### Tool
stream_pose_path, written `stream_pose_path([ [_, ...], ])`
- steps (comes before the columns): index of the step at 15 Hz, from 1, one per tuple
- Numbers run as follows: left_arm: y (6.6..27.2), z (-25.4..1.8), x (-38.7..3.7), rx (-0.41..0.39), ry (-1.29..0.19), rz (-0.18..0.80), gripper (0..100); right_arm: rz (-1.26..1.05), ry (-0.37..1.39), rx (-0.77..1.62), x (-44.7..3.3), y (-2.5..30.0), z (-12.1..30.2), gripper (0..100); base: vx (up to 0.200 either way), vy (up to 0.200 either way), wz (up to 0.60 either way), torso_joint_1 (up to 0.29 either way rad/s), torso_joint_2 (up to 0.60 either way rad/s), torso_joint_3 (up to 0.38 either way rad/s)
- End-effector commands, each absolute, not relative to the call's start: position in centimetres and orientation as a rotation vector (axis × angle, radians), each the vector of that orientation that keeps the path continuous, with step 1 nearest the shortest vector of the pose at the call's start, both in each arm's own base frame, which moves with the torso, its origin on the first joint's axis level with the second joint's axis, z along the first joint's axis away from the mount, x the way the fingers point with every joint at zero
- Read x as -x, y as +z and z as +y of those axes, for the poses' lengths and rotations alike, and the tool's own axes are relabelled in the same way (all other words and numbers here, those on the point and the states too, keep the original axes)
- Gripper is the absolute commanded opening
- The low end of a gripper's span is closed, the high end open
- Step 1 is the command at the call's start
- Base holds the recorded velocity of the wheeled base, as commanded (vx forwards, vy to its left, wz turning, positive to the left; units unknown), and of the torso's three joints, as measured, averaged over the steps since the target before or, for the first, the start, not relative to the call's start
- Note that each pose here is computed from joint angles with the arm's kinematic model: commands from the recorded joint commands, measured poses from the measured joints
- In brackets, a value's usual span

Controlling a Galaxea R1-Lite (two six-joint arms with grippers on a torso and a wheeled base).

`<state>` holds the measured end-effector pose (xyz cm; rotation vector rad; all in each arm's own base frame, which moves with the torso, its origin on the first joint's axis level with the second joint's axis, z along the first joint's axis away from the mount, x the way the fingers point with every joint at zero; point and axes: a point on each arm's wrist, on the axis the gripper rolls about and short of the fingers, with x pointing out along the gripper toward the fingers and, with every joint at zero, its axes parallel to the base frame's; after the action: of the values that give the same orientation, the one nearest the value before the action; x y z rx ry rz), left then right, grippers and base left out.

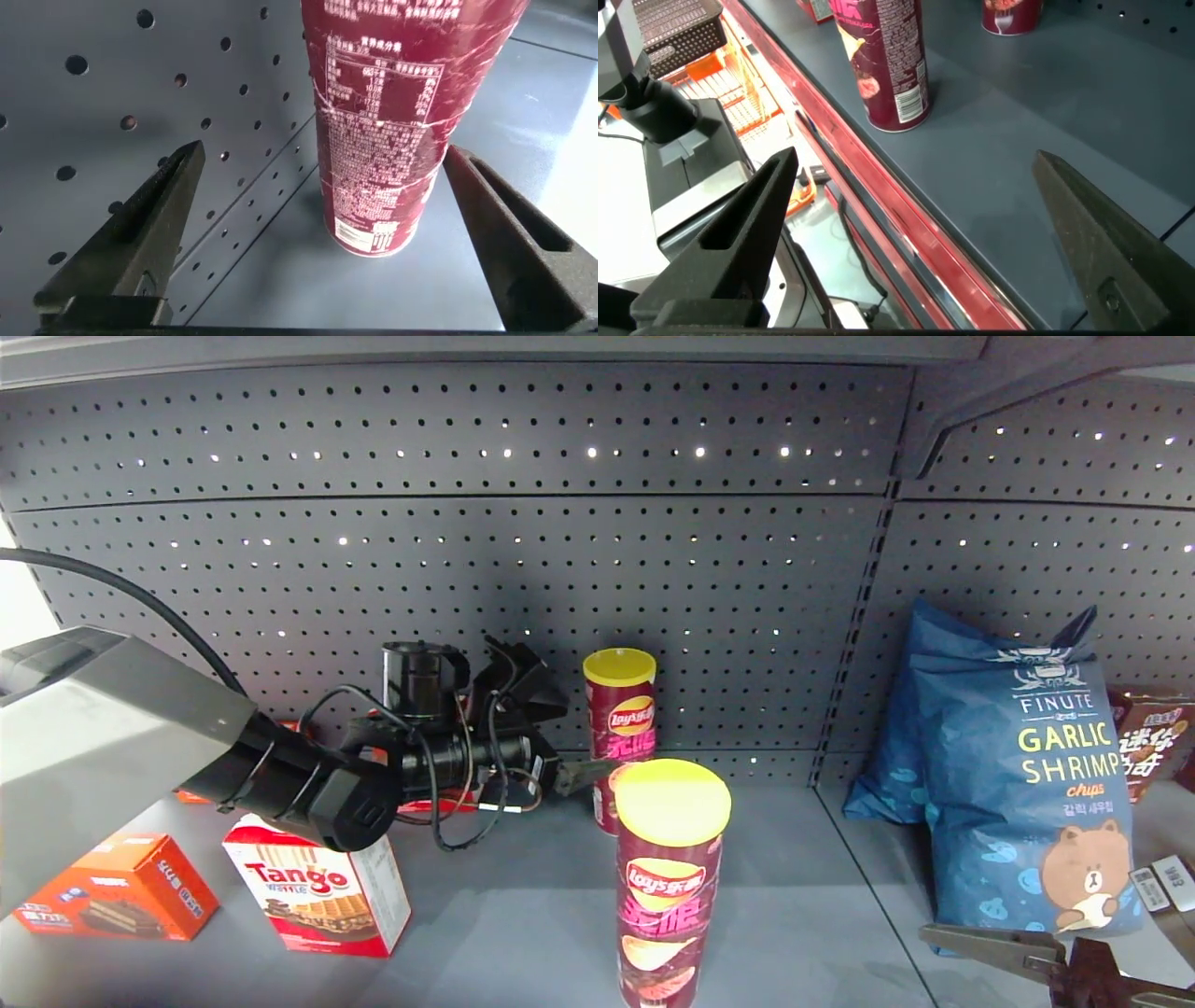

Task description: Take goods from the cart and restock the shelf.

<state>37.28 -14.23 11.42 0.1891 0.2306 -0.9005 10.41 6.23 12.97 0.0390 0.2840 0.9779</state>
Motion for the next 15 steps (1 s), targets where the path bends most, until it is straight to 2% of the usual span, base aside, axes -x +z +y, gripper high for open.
stream_pose_path([
  [1,11.5,-14.17,-37.29,-0.189,-0.899,0.228,100,0.285,0.978,-0.039,-10.42,12.95,6.24,100,0.0,0.0,0.0,0.0,0.0,0.0],
  [15,11.41,-13.85,-37.45,-0.194,-0.864,0.235,100,0.29,0.98,-0.039,-10.32,12.82,6.19,100,0.0,0.0,0.0,0.0,0.0,0.0],
])
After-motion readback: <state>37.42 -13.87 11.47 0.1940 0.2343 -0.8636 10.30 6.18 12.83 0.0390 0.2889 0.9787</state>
